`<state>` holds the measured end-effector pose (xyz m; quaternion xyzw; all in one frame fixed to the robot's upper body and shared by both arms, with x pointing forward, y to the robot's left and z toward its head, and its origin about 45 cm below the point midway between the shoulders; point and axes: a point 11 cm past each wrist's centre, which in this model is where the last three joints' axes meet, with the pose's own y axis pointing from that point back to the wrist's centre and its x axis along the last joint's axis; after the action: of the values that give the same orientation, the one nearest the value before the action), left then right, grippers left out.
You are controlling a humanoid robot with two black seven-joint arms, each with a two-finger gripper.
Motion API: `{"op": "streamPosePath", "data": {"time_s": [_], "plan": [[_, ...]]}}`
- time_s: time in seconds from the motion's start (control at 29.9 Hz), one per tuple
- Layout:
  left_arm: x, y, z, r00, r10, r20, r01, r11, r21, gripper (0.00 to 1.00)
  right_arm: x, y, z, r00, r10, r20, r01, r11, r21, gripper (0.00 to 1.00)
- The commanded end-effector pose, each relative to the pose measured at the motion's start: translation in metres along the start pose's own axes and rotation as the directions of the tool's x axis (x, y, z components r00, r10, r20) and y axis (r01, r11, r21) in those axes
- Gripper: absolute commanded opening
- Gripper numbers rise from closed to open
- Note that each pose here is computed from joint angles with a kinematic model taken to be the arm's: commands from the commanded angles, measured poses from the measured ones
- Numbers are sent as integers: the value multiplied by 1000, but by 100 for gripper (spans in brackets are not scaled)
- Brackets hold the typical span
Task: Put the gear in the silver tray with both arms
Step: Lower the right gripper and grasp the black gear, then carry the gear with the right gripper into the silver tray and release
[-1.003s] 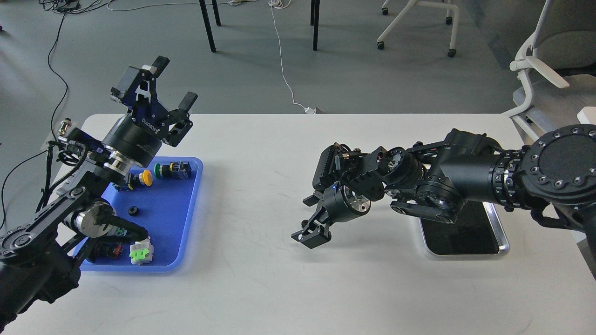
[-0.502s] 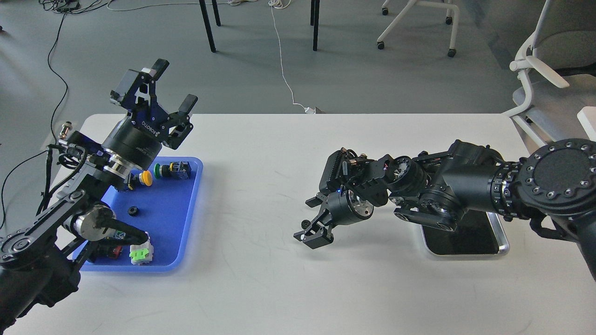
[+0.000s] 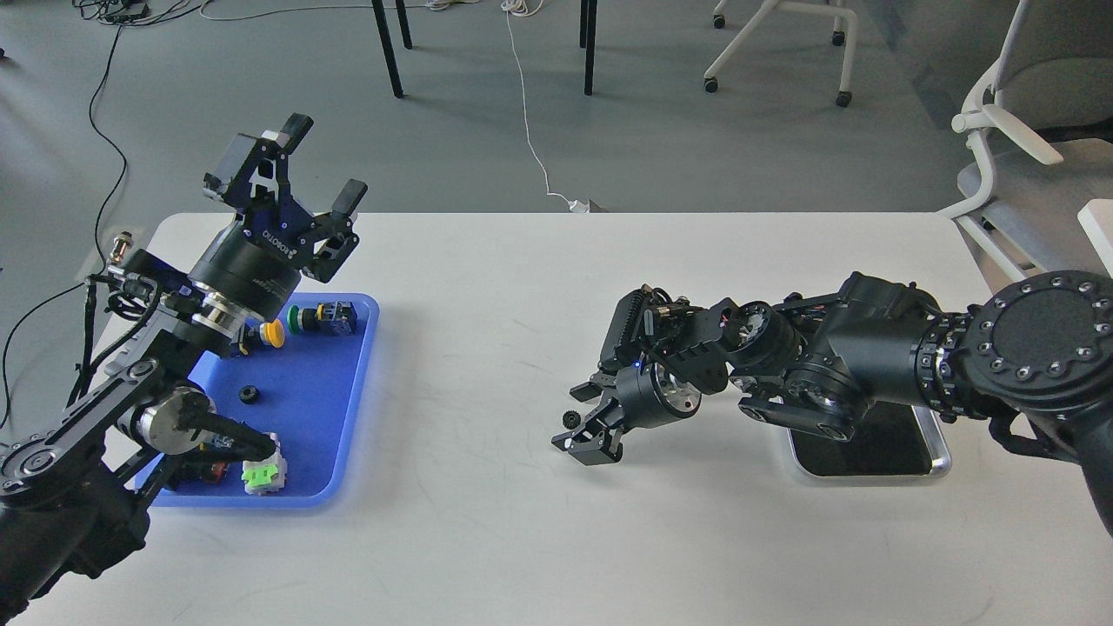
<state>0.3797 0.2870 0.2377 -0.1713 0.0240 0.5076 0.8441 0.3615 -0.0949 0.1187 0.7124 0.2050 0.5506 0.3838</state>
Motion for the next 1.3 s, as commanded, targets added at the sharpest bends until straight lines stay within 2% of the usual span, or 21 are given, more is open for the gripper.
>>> {"op": "streamPosePath", "data": {"time_s": [0.0,0.1,0.2,0.57,0.87,1.0,1.17,1.27], "plan": [[0,0,0,1000,0,0,0,1000,0,98,-1,0,2,1000,5,0,-5,1000,-6,55],[0,0,0,1000,0,0,0,1000,0,98,-4,0,1,1000,-3,-1,3,1000,-5,47],[0,0,0,1000,0,0,0,1000,0,98,-6,0,3,1000,-7,-8,7,1000,-10,44],[0,0,-1,1000,0,-2,0,1000,1,98,-9,1,4,1000,-14,-10,13,1000,-13,23],[0,1,0,1000,1,0,-1,1000,1,98,-7,2,6,1000,-11,-13,11,1000,-18,18],[0,1,0,1000,2,1,-2,1000,1,98,8,8,13,999,9,-39,-10,999,-39,17],[0,1,-1,1000,0,0,0,1000,2,98,45,28,25,993,37,-112,-45,997,-70,17],[-2,0,-3,1000,-3,-4,3,1000,5,98,37,68,56,995,30,-92,-44,987,-153,17]]}}
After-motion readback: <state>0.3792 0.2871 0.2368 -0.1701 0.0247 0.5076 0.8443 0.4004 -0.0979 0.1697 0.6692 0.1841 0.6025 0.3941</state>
